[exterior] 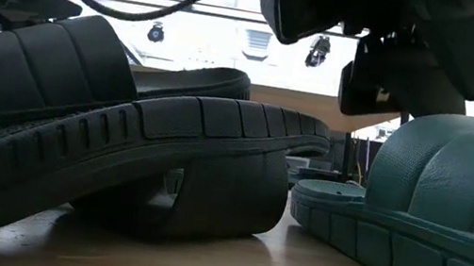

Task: Pick and place slides into the shelf
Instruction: Put the right blue slipper on the shelf

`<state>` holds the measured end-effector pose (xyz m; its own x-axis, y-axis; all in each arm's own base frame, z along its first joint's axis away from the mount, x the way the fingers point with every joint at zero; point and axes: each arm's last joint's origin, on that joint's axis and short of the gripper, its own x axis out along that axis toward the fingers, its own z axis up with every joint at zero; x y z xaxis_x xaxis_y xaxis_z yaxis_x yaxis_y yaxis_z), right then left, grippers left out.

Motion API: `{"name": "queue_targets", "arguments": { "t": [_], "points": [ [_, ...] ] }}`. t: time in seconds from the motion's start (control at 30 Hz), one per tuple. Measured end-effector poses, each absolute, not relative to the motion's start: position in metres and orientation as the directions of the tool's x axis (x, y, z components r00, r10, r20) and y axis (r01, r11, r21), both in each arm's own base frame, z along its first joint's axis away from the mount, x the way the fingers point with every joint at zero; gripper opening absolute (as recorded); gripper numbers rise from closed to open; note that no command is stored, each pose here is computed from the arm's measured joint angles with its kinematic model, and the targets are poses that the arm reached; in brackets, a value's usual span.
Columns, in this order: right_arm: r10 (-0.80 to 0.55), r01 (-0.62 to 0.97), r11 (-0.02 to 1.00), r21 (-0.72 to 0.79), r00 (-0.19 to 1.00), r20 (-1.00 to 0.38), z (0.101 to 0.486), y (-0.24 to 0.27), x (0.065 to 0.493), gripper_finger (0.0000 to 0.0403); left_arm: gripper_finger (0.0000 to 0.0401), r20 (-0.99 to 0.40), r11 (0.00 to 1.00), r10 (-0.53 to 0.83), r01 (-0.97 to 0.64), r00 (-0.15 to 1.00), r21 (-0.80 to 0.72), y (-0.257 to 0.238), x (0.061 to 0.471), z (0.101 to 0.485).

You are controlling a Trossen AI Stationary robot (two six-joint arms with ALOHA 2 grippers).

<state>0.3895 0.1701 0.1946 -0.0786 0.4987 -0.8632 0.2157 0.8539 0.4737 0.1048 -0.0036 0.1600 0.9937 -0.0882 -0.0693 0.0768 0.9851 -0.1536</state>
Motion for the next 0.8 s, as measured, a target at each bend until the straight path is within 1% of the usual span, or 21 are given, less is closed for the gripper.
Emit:
{"name": "queue_targets", "arguments": {
  "t": [0.23, 0.5, 0.63, 0.73, 0.8],
  "points": [
    [0.557, 0.189, 0.823, 0.535, -0.084, -0.826, 0.187, 0.179, 0.387, 0.0137, 0.0191, -0.068, 0.985, -0.088, 0.077, 0.994, -0.153, -0.004, 0.105, 0.16],
    [0.547, 0.19, 0.832, 0.52, -0.134, -0.826, 0.176, 0.191, 0.375, 0.0137, 0.0191, -0.07, 0.985, -0.088, 0.076, 0.994, -0.154, -0.004, 0.105, 0.16],
    [0.57, 0.188, 0.819, 0.543, -0.145, -0.809, 0.17, 0.194, 0.373, 0.0136, 0.0191, -0.07, 0.985, -0.088, 0.077, 0.994, -0.154, -0.004, 0.105, 0.16],
    [0.579, 0.21, 0.811, 0.546, -0.158, -0.8, 0.168, 0.194, 0.371, 0.0123, 0.0191, -0.07, 0.985, -0.088, 0.076, 0.994, -0.154, -0.004, 0.105, 0.16],
    [0.58, 0.22, 0.81, 0.544, -0.16, -0.799, 0.168, 0.194, 0.371, 0.0099, 0.0191, -0.07, 0.985, -0.088, 0.077, 0.994, -0.154, -0.004, 0.105, 0.16]
  ]
}}
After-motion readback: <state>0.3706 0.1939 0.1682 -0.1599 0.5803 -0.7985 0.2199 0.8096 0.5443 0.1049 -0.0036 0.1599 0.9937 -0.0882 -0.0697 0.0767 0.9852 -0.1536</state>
